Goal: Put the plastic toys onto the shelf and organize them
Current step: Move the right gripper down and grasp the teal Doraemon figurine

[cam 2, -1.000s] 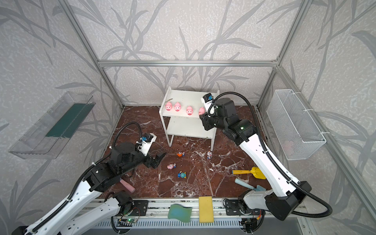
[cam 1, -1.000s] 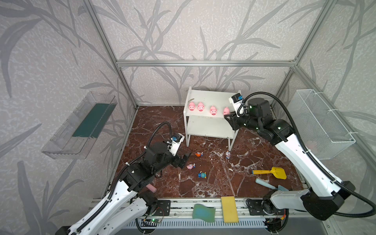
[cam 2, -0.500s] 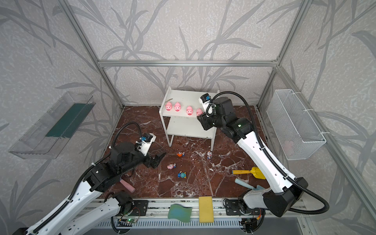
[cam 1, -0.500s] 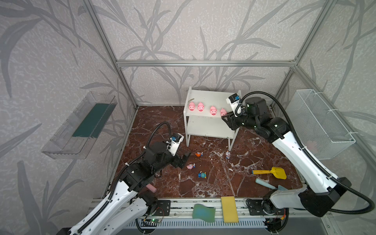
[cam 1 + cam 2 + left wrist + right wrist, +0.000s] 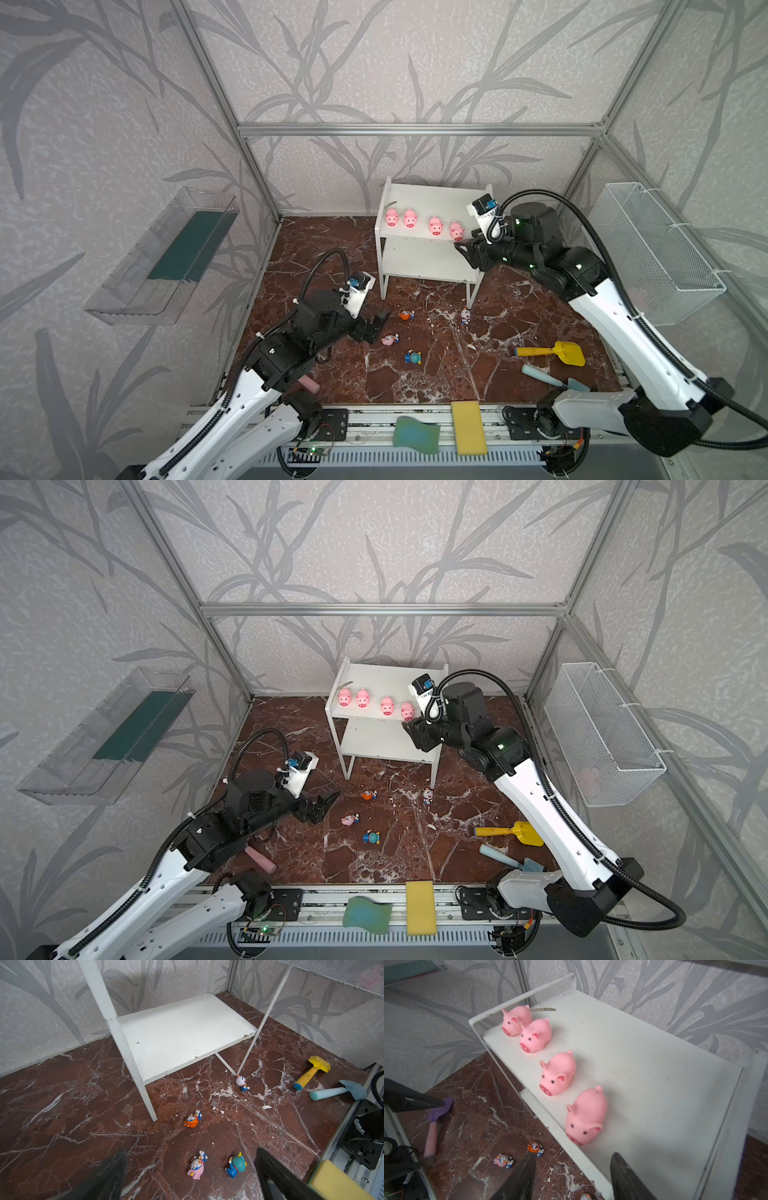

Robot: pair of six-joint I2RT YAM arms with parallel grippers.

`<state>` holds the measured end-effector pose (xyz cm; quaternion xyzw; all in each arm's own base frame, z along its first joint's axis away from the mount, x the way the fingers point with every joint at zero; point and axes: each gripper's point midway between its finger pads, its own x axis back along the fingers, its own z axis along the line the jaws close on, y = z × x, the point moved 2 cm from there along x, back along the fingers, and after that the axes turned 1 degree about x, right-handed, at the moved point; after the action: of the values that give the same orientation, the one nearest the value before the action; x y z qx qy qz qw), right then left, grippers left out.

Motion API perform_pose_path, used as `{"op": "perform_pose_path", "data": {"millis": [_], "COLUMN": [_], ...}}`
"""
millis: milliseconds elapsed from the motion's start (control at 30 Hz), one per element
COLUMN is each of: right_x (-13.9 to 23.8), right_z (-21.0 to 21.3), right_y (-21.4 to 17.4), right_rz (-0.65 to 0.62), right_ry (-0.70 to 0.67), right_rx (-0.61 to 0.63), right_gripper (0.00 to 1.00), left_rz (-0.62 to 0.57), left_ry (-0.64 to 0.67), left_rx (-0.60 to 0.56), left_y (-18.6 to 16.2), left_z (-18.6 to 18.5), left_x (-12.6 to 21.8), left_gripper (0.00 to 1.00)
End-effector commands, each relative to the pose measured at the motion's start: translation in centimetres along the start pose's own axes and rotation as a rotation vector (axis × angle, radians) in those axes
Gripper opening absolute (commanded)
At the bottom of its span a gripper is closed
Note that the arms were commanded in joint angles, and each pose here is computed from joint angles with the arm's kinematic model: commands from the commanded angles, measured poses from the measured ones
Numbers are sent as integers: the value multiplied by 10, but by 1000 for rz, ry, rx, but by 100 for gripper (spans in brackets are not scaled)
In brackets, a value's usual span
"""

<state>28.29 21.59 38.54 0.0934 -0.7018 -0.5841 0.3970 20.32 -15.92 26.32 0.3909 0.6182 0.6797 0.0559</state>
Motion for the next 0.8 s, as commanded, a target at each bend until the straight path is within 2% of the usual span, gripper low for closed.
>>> {"op": "perform_pose_path", "data": {"millis": [0,233,433,600,767], "right_x": [24,27,-14,-61,-91], "right_z": [28,90,143,159,164], "right_y": [-5,-77,-168,-229,-267], "right_rz": [-58,-63,84,215,338], "right_ry": [49,230,393,412,393], "right_rx": [99,176,171,95,47], "right_gripper": [62,62,60,59,57], "left_rz": [56,150,170,190,218], "left_ry": [-3,2,55,90,72], "left_rx": [30,91,164,159,184], "left_y": [-16,-43,-57,-62,-66], "left_z": [0,1,9,14,11], "left_x": [-6,-8,-6,-6,-12], "left_gripper": [97,99,99,99,99]}}
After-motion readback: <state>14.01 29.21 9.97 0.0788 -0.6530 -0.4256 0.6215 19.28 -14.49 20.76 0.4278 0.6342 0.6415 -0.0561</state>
